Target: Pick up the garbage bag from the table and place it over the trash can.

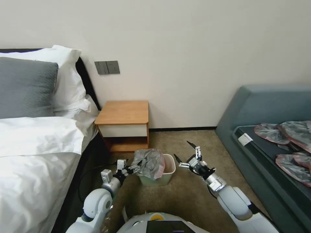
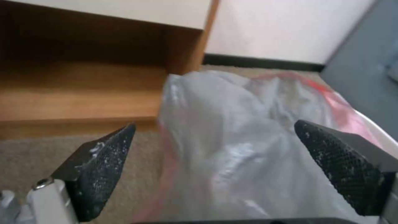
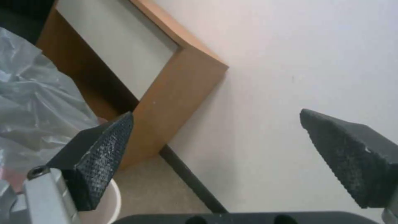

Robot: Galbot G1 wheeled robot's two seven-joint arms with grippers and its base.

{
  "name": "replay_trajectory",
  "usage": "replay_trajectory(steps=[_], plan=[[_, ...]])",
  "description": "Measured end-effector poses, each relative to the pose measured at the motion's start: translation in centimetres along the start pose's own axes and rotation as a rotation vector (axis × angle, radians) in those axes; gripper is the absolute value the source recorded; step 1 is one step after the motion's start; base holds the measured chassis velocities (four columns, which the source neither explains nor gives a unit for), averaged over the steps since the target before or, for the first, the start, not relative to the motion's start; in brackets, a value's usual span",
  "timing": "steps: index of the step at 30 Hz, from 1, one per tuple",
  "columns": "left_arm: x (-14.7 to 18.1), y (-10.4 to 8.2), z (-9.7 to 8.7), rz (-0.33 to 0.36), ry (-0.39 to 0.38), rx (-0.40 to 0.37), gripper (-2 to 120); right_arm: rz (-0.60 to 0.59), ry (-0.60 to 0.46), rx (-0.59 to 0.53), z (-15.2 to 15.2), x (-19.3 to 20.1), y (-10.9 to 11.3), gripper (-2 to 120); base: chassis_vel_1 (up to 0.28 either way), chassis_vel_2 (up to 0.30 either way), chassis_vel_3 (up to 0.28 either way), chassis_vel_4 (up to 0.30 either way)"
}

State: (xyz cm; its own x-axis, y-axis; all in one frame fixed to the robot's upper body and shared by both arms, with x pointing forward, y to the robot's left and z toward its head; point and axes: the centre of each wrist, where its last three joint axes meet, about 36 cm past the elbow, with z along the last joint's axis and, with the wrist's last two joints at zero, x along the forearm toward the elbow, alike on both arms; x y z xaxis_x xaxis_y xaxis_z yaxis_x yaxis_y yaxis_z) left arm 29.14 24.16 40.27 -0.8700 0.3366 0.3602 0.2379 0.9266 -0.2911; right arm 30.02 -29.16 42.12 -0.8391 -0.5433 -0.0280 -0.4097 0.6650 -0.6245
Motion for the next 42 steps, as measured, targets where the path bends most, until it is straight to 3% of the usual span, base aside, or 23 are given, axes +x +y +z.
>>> replay_trajectory(steps=[3,6,21,26,36,42], plan=[[-0.2,-0.1,0.2,-0.039,-0.006,-0.001,97,0.010,-0.001,-0.003,0.0,0.0,-0.1,100,0.000,0.000,0.000,0.000],[-0.6,-0.4,0.0,-0.054,0.042,0.012,97,0.027,-0.004,-0.011,0.0,0.0,-0.1,100,0.000,0.000,0.000,0.000],[-1.5,-0.8,0.4,-0.015,0.107,-0.011,96,0.040,-0.011,-0.033,0.2,0.0,0.8,100,0.000,0.000,0.000,0.000],[-1.7,-0.6,0.0,0.004,0.134,-0.006,85,0.039,-0.014,-0.034,0.2,0.0,0.9,100,0.000,0.000,0.000,0.000],[-1.9,-0.2,0.0,-0.025,0.138,0.007,91,0.036,-0.018,-0.038,0.3,-0.1,1.1,100,0.000,0.000,0.000,0.000],[0.3,-1.0,0.0,-0.032,0.117,0.029,96,0.044,-0.020,-0.037,0.3,-0.2,0.9,100,0.000,0.000,0.000,0.000]])
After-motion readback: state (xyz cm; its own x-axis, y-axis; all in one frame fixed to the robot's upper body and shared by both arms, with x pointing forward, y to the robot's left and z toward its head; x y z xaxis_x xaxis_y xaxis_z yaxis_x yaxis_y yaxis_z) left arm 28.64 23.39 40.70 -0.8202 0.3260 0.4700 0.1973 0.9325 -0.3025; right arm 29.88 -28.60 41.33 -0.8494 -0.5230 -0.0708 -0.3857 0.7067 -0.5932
